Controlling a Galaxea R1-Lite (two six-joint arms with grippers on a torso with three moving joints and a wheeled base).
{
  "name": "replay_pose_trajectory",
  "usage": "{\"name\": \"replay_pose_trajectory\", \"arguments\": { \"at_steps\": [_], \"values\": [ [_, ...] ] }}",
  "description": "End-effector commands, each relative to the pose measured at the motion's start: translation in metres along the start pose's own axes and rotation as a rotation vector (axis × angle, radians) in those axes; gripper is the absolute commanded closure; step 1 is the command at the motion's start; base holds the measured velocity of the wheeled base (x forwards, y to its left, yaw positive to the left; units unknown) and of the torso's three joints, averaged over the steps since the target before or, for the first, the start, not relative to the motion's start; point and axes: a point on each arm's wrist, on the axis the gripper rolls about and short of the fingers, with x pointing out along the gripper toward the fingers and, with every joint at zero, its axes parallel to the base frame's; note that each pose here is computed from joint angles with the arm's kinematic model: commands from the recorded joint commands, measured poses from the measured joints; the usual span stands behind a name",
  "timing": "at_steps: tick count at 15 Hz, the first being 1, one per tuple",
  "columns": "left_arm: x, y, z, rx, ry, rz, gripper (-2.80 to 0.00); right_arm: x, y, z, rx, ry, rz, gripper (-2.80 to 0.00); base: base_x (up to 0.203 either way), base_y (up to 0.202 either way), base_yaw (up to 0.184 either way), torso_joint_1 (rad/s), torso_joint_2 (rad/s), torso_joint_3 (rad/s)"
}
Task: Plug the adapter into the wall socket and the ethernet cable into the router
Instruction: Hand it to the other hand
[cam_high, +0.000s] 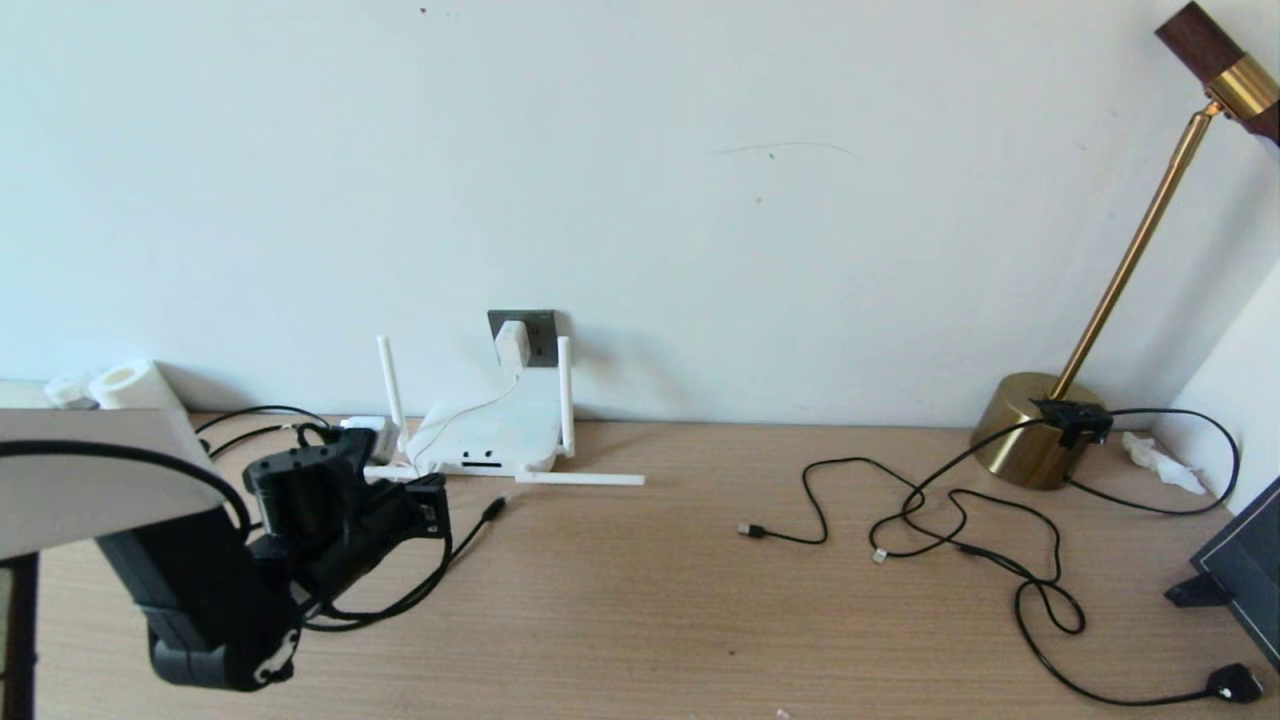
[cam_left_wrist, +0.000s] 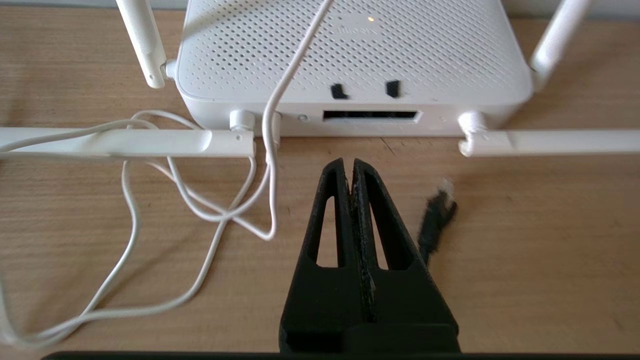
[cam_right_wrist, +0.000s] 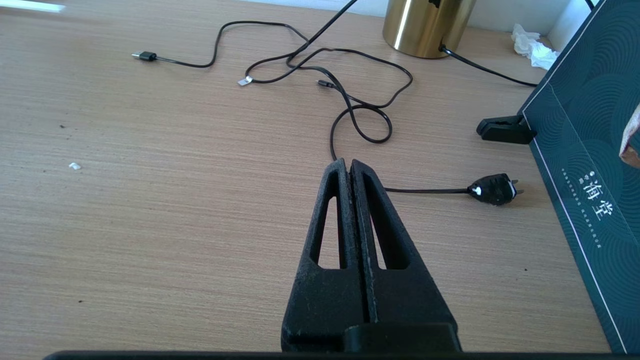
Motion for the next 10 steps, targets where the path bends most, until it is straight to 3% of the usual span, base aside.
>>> {"name": "replay_pose_trajectory", "arguments": {
  "at_steps": [1,2,3,7,8,10],
  "values": [
    [-0.02,0.0,0.031,0.032,0.048,-0.011,0.0,0.0,0.0,0.0,-0.001,0.001,0.001,0.0,0.0,0.0,0.0,0.0,0.0,0.0],
    [-0.021,-0.002,0.034,0.089,0.076,-0.039,-2.31,0.0,0.0,0.0,-0.001,0.002,0.001,0.0,0.0,0.0,0.0,0.0,0.0,0.0],
    [-0.021,-0.005,0.034,0.168,0.104,-0.096,-2.8,0.0,0.0,0.0,-0.001,0.001,0.001,0.0,0.0,0.0,0.0,0.0,0.0,0.0],
    [-0.008,-0.017,0.024,0.477,0.198,-0.192,-2.8,0.0,0.0,0.0,-0.001,0.001,0.001,0.0,0.0,0.0,0.0,0.0,0.0,0.0],
    [-0.002,-0.02,0.021,0.571,0.229,-0.182,-2.8,0.0,0.0,0.0,-0.001,0.001,0.001,0.0,0.0,0.0,0.0,0.0,0.0,0.0],
    [0.003,-0.032,0.019,0.696,0.307,-0.148,-2.8,0.0,0.0,0.0,-0.001,0.001,0.001,0.0,0.0,0.0,0.0,0.0,0.0,0.0]
  ]
}}
